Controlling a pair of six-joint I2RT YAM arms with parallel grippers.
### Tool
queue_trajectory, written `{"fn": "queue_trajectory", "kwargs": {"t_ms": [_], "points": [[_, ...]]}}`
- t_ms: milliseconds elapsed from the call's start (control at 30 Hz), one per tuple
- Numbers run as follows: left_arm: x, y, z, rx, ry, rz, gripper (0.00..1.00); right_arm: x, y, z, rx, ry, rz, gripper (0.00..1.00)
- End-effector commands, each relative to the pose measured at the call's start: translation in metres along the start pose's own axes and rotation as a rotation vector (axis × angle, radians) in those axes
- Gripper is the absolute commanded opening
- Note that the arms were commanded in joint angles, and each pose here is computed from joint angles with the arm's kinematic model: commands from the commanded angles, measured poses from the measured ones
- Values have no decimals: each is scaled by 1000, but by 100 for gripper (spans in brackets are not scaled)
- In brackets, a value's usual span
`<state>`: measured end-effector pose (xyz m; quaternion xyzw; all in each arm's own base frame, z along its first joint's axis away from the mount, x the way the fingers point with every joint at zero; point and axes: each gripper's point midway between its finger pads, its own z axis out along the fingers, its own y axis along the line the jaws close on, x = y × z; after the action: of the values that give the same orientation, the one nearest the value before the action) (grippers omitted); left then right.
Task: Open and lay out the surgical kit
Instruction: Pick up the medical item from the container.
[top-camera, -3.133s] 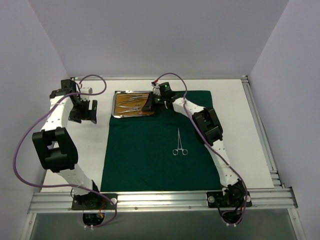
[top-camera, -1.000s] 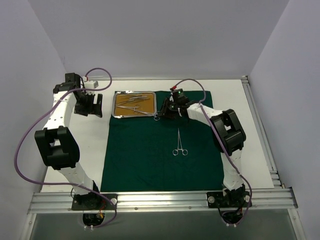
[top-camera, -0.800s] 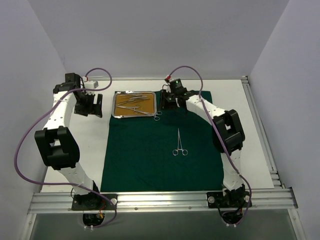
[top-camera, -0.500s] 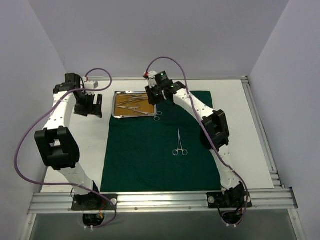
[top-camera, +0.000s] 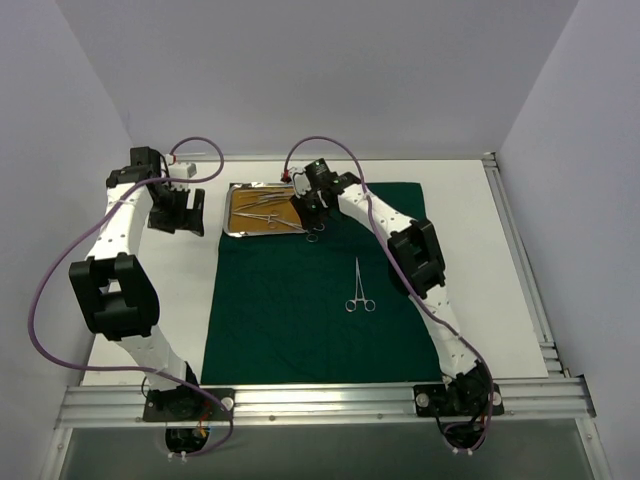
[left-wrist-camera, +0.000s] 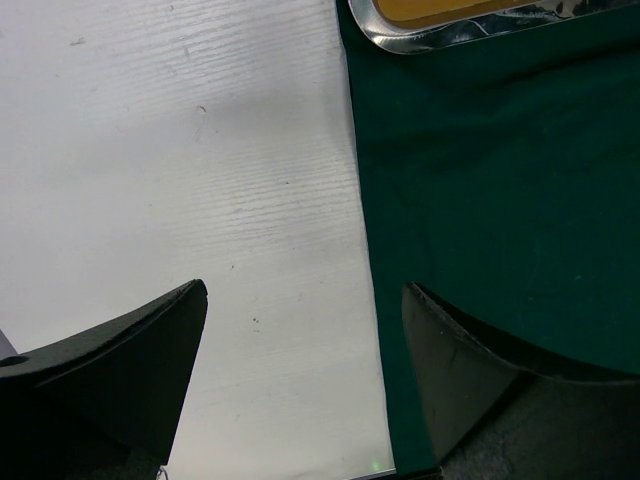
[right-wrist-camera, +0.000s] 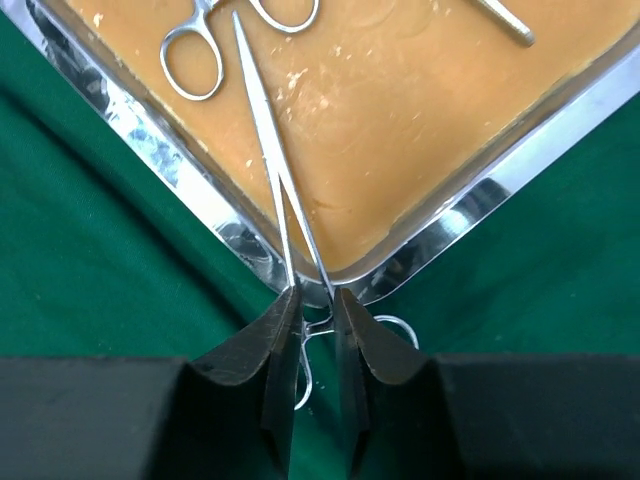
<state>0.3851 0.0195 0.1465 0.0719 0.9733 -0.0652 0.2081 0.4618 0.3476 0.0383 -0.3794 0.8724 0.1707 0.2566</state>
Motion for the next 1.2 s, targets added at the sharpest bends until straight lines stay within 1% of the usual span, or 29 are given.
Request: {"fn": "queue_trajectory", "kwargs": {"t_ms": [0, 67, 233, 633, 667, 700, 800, 967, 1167], "points": [[-4, -2, -12, -5, -30, 19, 88, -10, 0, -1, 17, -12, -26, 16], [-4, -1, -12, -7, -30, 21, 88, -8, 5, 4, 26, 3, -48, 16], [-4, -1, -13, -11, -32, 24, 88, 6, 1, 18, 54, 45, -46, 16], [-4, -1, -12, -8, -32, 23, 88, 28, 1, 34, 64, 115, -66, 15], [-4, -1, -13, -9, -34, 25, 88, 29, 2, 37, 52, 117, -61, 14], [-4, -1, -13, -10, -35, 23, 88, 30, 3, 39, 45, 119, -59, 9], [-4, -1, -14, -13, -36, 24, 88, 32, 7, 43, 14, 119, -47, 3], [-2, -1, -14, -14, -32, 23, 88, 22, 8, 40, 4, 92, -32, 2], [-3, -1, -13, -12, -33, 24, 88, 31, 8, 39, 27, 127, -57, 9]]}}
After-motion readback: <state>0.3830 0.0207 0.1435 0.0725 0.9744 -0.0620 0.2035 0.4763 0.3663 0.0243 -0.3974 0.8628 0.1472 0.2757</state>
